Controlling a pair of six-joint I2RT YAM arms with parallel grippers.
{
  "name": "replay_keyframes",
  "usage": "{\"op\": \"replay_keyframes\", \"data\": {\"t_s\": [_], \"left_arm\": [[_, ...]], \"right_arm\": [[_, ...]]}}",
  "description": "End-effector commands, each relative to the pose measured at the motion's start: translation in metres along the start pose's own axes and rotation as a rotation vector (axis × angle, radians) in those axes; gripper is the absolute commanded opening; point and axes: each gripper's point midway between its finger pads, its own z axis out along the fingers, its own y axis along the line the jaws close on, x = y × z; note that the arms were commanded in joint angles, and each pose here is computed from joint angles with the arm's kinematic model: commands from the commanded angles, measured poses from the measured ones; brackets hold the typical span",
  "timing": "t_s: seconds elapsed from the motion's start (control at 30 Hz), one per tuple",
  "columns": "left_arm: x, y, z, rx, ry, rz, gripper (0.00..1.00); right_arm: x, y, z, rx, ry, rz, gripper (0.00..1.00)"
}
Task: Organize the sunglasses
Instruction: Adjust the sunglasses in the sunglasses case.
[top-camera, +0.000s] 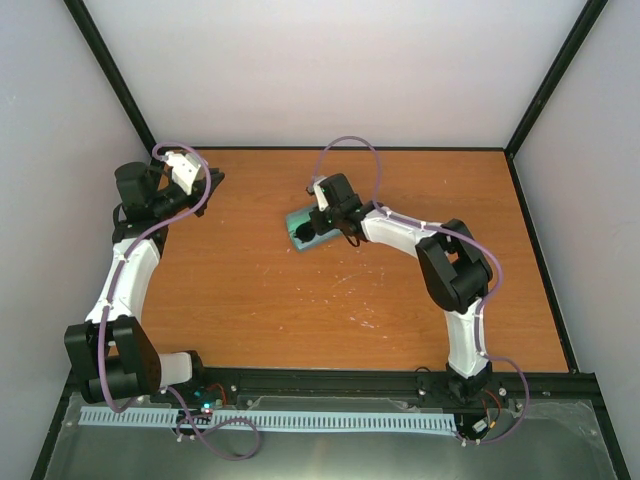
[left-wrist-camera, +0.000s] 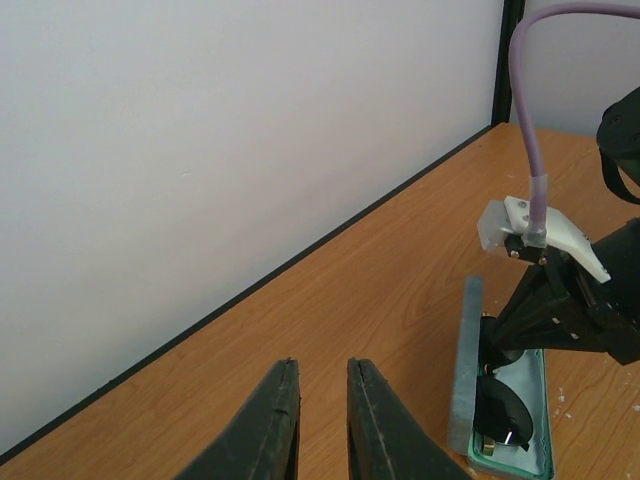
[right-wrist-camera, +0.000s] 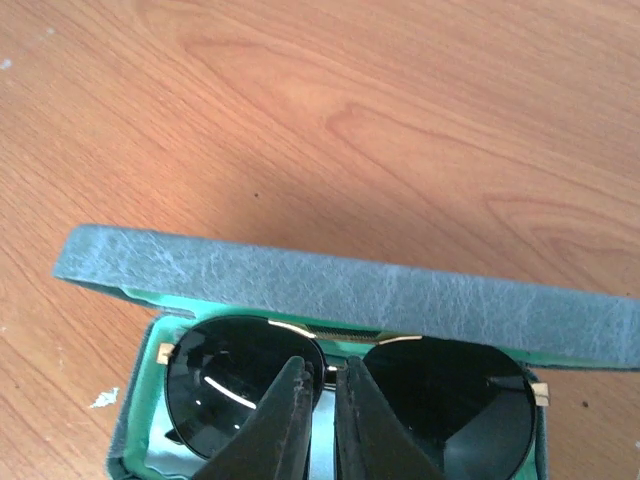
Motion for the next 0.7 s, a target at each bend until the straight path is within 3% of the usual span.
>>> {"op": "replay_keyframes", "data": {"t_s": [0.0,0.3,0.67], "left_arm": [[-0.012,0.001,-0.005,-0.001,-0.036,0.024,0.16],[-0.008,0.002,-0.004,-0.006,-0.020,0.026,0.17],[-0.009,0.003,-0.003,-0.002,-0.027,0.031,0.17]], "right_arm": [[-0.013,0.000,-0.007,-0.014,-0.054,0.004,0.08],[0.002,-0.005,0.027,-0.002,0.038,0.006,0.05],[0.049,-0.001,0.028,-0.034,0.167,0.040,0.03]]}}
